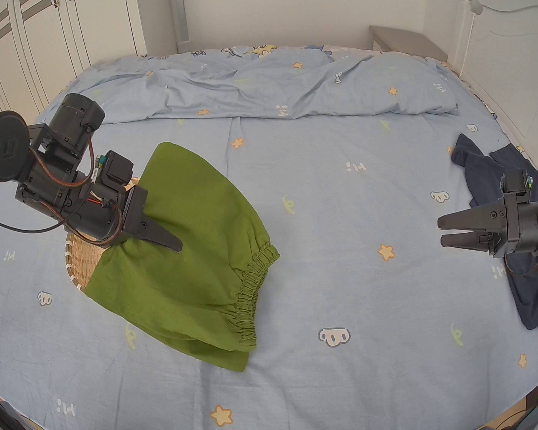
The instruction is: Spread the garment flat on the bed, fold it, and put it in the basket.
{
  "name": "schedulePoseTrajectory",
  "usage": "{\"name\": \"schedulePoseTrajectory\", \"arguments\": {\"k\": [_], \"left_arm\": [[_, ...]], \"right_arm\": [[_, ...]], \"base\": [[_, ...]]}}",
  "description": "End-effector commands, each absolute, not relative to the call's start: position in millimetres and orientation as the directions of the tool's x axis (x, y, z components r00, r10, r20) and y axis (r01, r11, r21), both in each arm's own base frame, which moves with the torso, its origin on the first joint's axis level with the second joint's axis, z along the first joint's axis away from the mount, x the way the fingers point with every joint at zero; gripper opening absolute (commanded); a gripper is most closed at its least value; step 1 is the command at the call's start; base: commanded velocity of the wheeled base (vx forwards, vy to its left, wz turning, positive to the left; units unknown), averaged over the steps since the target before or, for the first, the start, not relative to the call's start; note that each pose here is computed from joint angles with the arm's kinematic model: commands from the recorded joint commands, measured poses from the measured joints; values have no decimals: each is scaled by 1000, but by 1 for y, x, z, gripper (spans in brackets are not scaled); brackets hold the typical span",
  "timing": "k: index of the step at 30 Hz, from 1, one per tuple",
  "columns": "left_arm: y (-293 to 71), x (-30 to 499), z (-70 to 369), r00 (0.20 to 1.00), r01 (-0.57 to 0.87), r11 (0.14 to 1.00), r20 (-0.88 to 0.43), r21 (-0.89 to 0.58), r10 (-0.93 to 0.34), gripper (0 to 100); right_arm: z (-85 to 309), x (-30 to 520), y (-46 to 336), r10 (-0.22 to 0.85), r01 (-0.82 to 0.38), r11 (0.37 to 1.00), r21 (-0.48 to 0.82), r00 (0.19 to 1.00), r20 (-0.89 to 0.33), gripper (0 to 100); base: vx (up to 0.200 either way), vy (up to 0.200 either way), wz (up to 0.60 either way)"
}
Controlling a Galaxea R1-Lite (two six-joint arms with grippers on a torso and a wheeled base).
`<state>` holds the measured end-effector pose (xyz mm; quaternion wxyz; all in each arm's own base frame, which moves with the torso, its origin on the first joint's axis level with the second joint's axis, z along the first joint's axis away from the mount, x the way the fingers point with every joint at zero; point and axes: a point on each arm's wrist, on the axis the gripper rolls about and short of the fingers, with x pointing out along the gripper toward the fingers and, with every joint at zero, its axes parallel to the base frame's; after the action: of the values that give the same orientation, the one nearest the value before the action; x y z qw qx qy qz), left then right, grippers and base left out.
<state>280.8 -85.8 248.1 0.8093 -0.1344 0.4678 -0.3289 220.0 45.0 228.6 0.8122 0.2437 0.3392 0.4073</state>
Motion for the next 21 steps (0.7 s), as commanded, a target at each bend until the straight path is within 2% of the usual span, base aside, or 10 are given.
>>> {"name": "schedulePoseTrajectory", "arguments": {"k": [1,14,21], "left_arm": [[-82,267,259,382,459,737,-638,-496,-668,0],[-74,246,276,531,549,724,-494,-418,-688,0],[-61,237,286,668,524,784,-412,-332,-620,0]], "right_arm": [[229,219,45,828,-499,548,671,438,-350,100],[231,217,44,827,-504,549,667,444,-345,100],[231,217,43,824,-500,552,667,449,-345,100]], "base": [[0,0,0],[0,0,0],[0,0,0]]}}
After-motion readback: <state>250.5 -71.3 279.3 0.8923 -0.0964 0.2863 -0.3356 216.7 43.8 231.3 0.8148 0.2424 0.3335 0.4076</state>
